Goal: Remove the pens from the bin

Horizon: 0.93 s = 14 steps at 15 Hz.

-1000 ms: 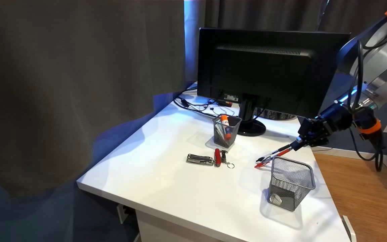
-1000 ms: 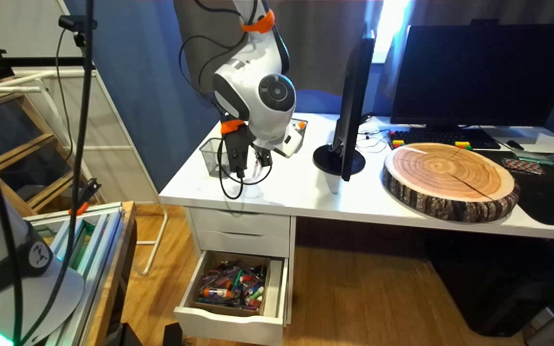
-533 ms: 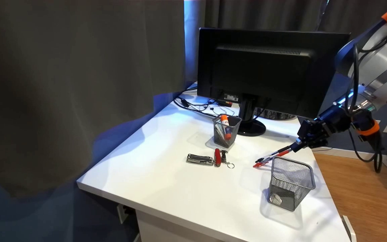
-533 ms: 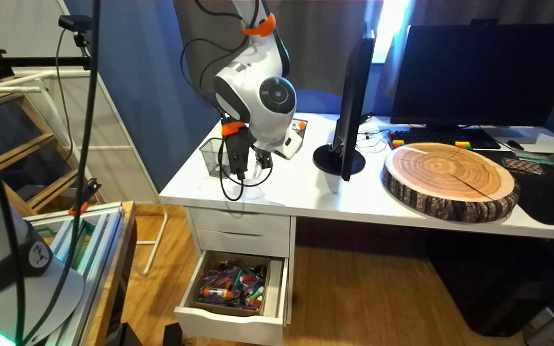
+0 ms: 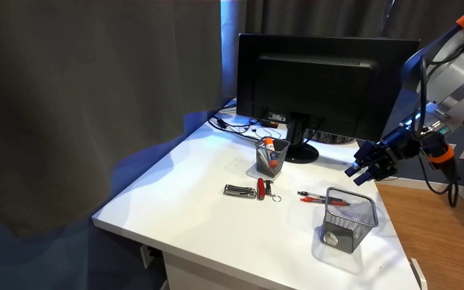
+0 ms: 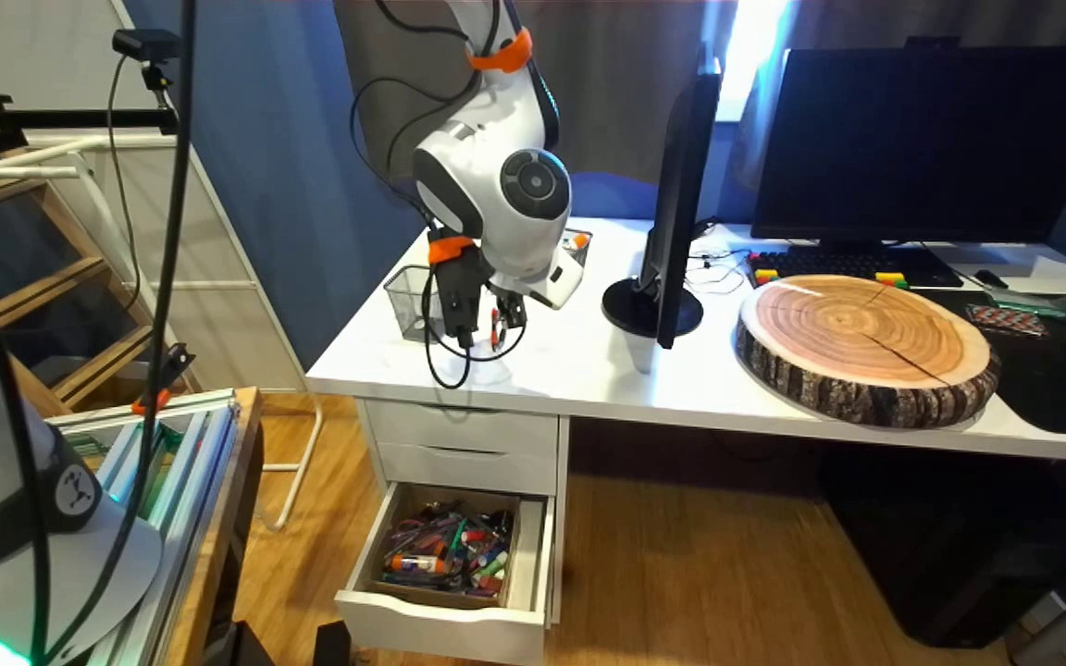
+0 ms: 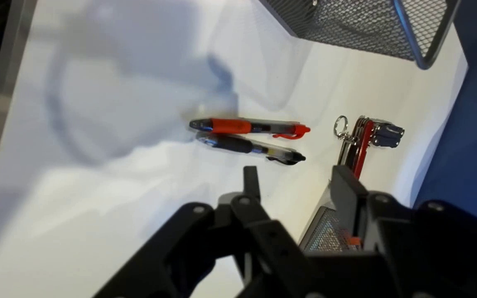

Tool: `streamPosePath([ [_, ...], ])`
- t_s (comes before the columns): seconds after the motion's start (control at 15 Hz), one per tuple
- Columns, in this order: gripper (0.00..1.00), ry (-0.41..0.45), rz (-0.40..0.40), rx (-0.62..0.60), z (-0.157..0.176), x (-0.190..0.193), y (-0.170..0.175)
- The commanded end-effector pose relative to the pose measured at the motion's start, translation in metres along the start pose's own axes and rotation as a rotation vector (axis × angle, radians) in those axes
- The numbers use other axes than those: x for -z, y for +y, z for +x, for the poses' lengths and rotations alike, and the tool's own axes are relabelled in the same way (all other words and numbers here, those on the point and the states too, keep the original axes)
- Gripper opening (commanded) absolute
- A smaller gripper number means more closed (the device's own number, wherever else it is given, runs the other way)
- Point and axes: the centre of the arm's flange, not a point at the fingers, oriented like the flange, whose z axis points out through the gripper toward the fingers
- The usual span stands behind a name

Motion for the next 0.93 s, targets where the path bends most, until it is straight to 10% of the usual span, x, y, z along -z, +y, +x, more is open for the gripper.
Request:
streamPosePath([
  [0.0, 0.81, 0.019, -0.032, -0.017, 0.002, -0.005, 0.001],
  [0.27, 1.00, 0.030, -0.100, -0.041, 0.004, 0.009, -0.009],
  [0.87, 1.00, 0.019, -0.392, -0.125, -0.013, 0.045, -0.056],
])
